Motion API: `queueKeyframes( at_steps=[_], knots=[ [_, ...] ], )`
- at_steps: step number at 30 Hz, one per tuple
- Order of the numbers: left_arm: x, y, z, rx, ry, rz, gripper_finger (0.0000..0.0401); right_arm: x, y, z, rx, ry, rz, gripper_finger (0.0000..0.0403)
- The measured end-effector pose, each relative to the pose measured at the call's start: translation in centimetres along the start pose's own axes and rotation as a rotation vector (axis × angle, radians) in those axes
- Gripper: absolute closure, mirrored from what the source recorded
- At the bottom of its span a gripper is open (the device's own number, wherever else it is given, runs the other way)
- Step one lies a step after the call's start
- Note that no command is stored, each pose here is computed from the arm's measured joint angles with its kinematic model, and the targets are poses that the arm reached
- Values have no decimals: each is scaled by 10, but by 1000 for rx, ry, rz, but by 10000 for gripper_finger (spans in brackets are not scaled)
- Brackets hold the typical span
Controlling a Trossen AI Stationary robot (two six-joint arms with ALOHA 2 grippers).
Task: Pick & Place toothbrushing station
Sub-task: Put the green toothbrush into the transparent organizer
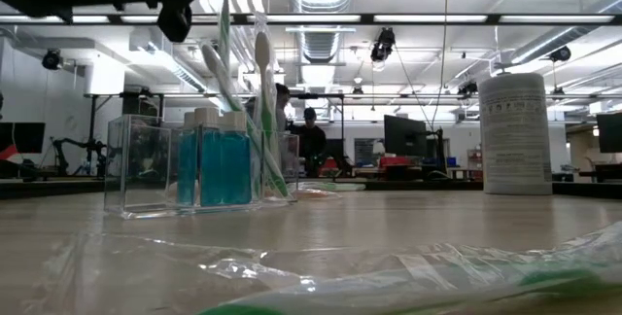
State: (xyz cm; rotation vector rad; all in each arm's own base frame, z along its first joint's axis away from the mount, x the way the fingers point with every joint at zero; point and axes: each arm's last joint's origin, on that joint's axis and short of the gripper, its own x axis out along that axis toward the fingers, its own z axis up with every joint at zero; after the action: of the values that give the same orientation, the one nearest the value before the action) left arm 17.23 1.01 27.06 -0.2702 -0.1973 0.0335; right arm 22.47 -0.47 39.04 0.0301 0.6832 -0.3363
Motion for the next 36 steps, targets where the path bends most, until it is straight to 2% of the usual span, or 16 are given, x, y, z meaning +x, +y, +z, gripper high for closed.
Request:
queueKeyframes(
  at_steps=[6, 11, 21, 29, 36],
  knots=[
    [-8, 11, -21, -34, -84, -31, 364, 0, 0, 0, 0, 0, 0, 321],
    [-9, 13, -29, -34, -113, -42, 364, 0, 0, 0, 0, 0, 0, 321],
    [7, 18, -40, -36, -71, -25, 364, 0, 0, 0, -1, 0, 1, 321],
    [18, 23, -57, -119, -18, -14, 364, 0, 0, 0, 0, 0, 0, 321],
    [26, 27, -69, -130, -12, -12, 364, 0, 0, 0, 0, 0, 0, 321]
  ],
)
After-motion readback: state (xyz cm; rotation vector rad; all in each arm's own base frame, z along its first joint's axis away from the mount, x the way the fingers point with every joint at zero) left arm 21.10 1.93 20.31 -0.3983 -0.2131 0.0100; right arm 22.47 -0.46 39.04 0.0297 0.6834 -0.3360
